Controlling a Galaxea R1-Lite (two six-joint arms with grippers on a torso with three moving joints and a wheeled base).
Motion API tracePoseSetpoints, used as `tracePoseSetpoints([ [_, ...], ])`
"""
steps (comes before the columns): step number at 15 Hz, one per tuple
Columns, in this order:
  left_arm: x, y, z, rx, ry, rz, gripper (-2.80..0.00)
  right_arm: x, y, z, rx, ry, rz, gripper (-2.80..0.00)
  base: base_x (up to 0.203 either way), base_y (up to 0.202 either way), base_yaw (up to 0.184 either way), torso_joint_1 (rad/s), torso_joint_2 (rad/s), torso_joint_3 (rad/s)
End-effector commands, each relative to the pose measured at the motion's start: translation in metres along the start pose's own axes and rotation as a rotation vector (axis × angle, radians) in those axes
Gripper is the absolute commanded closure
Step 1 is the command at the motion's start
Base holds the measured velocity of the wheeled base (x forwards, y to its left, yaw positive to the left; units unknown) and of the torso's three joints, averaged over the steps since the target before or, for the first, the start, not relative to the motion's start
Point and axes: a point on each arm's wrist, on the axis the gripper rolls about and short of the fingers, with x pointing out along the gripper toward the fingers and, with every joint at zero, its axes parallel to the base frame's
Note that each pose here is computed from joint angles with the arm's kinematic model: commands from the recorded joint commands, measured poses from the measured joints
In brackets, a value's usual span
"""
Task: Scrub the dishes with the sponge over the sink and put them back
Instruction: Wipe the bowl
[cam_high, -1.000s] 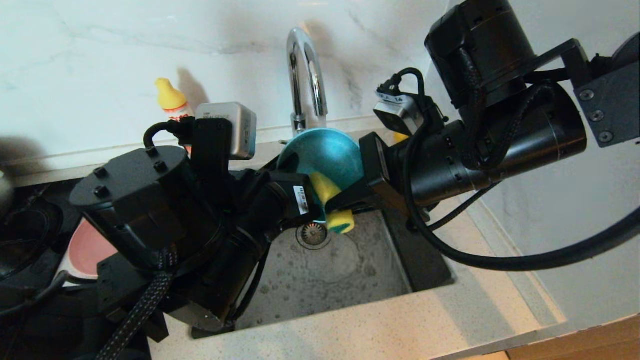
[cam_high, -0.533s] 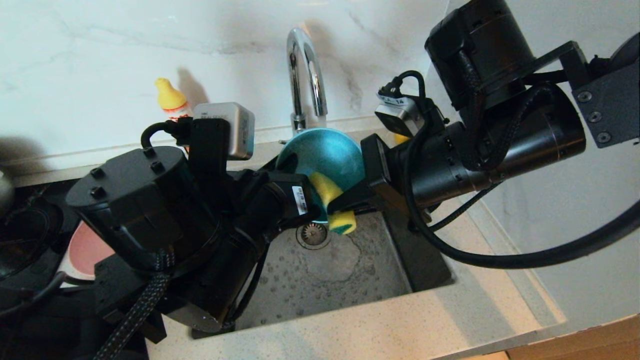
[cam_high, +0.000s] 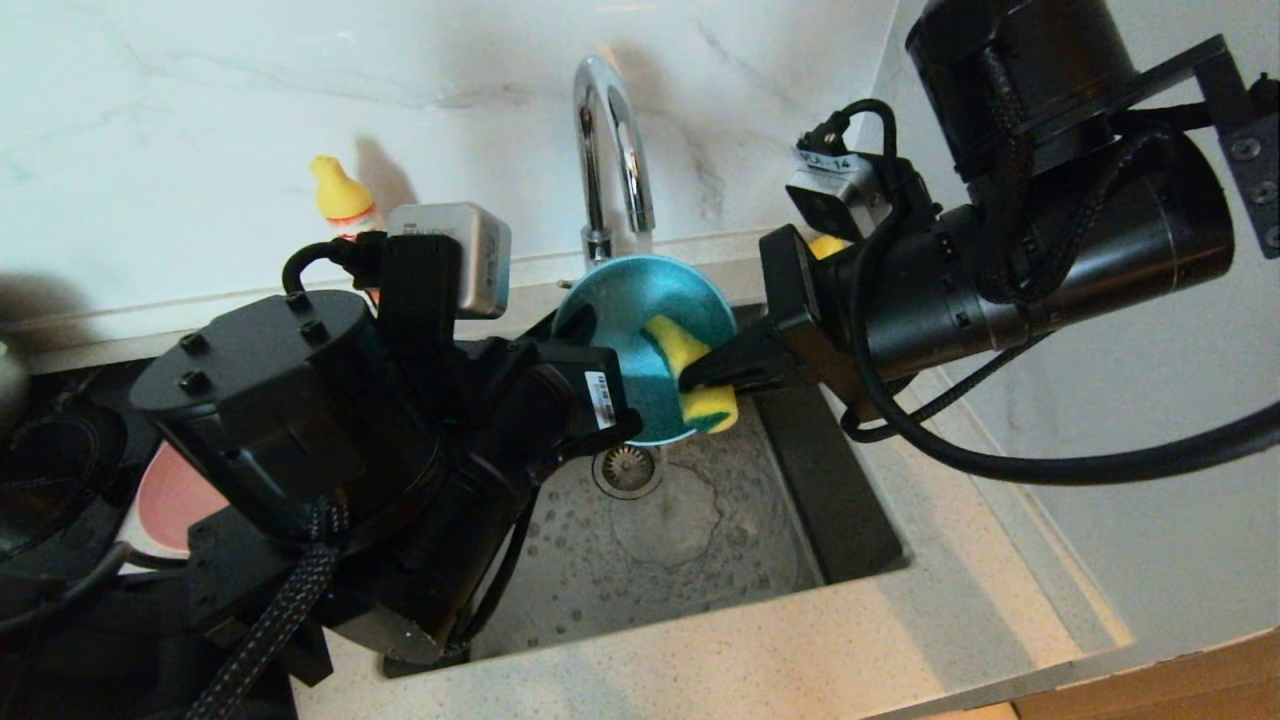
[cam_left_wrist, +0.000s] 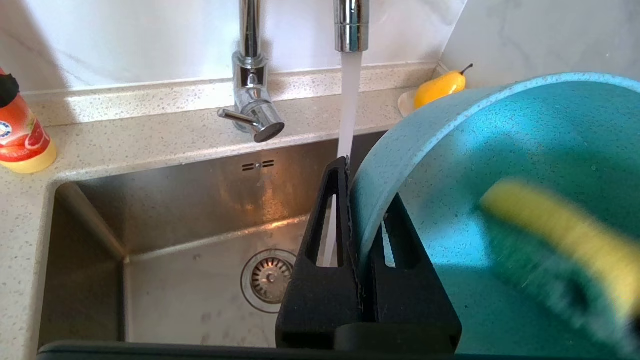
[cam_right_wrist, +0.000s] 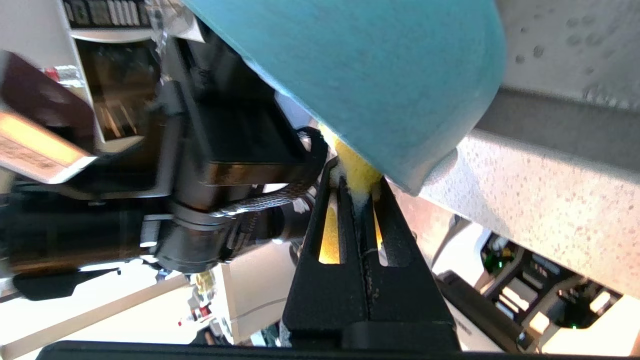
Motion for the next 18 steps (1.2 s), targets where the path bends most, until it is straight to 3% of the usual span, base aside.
tracePoseSetpoints([
  [1, 0.0, 0.0, 0.0, -0.003, -0.004, 0.004, 0.0, -0.011, 0.003, 0.003, -0.003, -0.026, 0.011, 0.0, 0.0, 0.0, 0.0, 0.0, 0.0, 0.0],
  [7, 0.0, 0.0, -0.004, 0.005, 0.006, 0.002, 0.0, -0.02, 0.007, 0.01, -0.027, -0.074, 0.035, 0.0, 0.0, 0.0, 0.0, 0.0, 0.0, 0.0],
  [18, -0.004, 0.002, -0.008, 0.019, 0.023, 0.003, 0.0, 0.004, 0.014, 0.001, -0.074, -0.015, 0.055, 0.0, 0.0, 0.0, 0.0, 0.0, 0.0, 0.0],
])
